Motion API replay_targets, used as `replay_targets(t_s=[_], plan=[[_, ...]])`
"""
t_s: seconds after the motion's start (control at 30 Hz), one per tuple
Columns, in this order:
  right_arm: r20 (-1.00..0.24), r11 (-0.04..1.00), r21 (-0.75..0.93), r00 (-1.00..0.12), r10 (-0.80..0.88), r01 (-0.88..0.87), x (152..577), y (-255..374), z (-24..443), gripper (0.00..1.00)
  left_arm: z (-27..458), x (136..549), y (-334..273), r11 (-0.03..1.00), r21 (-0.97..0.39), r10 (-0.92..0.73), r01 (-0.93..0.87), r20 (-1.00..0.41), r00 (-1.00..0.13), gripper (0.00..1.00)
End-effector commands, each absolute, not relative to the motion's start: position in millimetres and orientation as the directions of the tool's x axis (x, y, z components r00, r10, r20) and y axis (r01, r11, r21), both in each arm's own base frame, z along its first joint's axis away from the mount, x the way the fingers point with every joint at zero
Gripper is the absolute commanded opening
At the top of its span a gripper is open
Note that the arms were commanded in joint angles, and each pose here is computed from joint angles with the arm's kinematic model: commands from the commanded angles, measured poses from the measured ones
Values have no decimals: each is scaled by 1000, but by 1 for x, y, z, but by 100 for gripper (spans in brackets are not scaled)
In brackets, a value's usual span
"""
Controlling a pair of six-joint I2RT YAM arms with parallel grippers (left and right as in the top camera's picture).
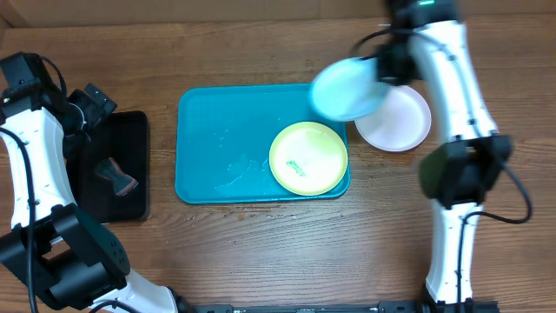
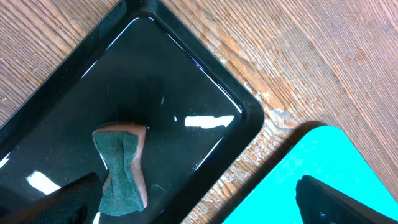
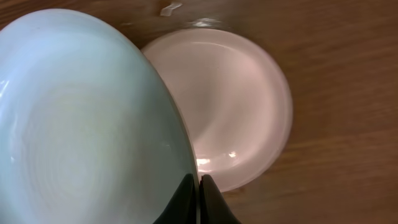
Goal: Clean dirty plates on tray and stack at the side
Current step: 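Lift the light-blue plate with the right gripper and stack it on the white plate, then move the right gripper to the yellow-green plate rim and grip it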
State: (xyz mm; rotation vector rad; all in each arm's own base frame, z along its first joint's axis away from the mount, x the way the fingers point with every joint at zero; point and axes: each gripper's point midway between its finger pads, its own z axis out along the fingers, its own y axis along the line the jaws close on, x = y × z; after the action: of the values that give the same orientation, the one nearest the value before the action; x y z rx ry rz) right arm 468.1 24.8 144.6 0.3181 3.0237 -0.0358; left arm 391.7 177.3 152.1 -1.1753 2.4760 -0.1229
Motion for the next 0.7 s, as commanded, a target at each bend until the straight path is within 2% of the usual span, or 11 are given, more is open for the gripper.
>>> replay_targets(t_s=[0.0, 0.27, 0.63, 0.67], plan=[[-73, 951, 47, -949, 307, 305, 459, -13, 153, 4, 157, 392, 178, 639, -250, -763, -727, -322, -560, 100], [40, 886, 59, -888, 458, 460, 435, -79, 127, 4, 156, 388, 181, 636, -226, -763, -738, -326, -558, 100], [55, 919, 72, -921, 385, 388, 435, -64, 123, 4, 154, 389, 182, 636, -225, -764, -739, -324, -559, 100], [54, 919, 72, -922, 384, 387, 435, -63, 123, 6, 154, 389, 182, 635, -225, -764, -739, -323, -559, 100]])
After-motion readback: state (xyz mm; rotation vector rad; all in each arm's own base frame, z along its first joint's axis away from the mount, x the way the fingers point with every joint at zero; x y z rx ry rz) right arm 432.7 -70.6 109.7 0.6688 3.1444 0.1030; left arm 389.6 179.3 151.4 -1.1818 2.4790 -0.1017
